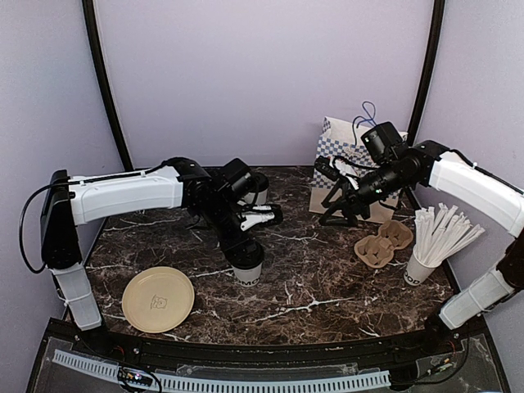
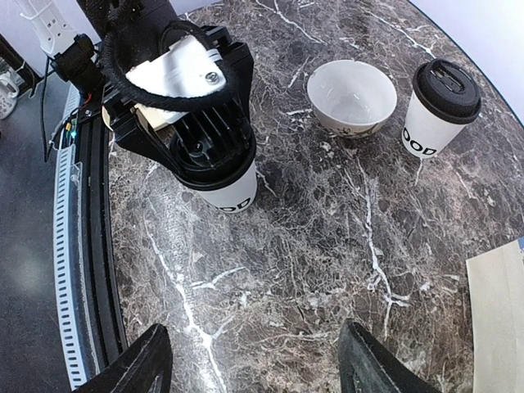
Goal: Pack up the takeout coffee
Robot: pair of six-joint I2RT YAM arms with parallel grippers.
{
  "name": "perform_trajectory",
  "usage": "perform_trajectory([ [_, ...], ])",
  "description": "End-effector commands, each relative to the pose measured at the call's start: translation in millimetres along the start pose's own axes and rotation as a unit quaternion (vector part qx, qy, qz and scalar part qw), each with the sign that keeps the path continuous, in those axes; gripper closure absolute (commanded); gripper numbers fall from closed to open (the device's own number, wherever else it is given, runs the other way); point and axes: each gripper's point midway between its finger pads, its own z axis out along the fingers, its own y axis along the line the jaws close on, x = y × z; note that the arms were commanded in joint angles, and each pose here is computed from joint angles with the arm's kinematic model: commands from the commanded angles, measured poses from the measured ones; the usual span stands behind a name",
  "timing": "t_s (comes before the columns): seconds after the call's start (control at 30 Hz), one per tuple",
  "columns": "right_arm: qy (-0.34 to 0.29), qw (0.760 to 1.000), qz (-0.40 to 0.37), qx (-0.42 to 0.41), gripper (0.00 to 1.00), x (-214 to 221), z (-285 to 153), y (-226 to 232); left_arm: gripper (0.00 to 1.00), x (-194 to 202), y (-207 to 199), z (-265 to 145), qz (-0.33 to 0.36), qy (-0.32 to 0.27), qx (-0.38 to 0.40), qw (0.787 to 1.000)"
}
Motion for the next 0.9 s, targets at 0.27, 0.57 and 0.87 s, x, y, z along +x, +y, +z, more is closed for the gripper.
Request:
perform_trajectory([
  [0.27,-0.009,1.000,-0.007,0.011,0.31,-4.5,-3.0,-5.2,0.28,-3.4,32.7,-53.8,-0.055,-0.037,-0.049,0.997],
  [0.57,-0.006,1.000,-0.004,0.013,0.31,-3.5,-2.1,-7.1,0.28,24.4,104.6,-124.3,-0.135,-0.083,-0.139,0.978],
  [0.87,-0.003,1.000,-0.001,0.010,0.31,-3.2,-0.4,-8.0,0.27,58.1,188.2,-160.2,-0.238,-0.095,-0.239,0.937],
])
